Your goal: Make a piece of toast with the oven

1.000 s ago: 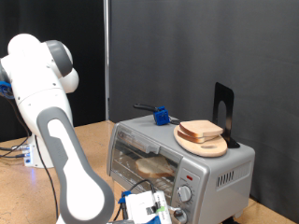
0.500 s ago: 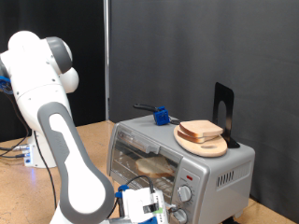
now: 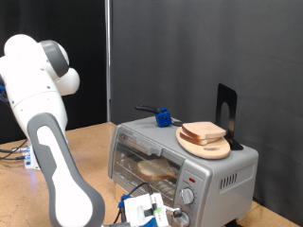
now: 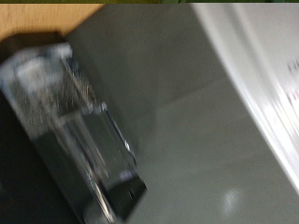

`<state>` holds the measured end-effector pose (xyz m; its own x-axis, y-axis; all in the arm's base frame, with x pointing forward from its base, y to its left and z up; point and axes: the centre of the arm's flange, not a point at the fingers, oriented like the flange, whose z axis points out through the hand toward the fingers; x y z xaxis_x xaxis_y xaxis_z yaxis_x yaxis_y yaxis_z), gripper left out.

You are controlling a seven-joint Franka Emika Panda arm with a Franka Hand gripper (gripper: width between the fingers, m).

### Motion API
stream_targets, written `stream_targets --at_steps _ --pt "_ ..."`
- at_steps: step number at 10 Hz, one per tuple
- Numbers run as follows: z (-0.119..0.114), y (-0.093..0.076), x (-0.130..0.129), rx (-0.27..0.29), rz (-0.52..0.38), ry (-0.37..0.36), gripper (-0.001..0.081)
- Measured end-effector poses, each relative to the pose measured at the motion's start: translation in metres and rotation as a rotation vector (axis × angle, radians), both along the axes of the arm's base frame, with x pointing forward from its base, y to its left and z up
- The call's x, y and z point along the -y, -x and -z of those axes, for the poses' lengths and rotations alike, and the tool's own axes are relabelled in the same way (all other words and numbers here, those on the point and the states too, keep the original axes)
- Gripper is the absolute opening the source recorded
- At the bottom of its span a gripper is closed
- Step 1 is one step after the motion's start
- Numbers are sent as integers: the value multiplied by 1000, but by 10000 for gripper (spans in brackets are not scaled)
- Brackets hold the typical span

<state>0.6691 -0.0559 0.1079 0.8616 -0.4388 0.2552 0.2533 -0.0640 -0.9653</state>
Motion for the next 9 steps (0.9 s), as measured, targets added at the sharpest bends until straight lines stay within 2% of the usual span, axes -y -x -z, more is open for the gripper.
stream_targets --at_steps 5,6,7,8,9 --pt "2 4 -4 -492 -236 13 682" --pt "5 9 -5 -578 -313 -6 682" --pt "3 7 -2 -648 -368 -26 682" --pt "4 6 -2 -611 -348 -18 682" --pt "3 5 0 -550 -341 -8 682"
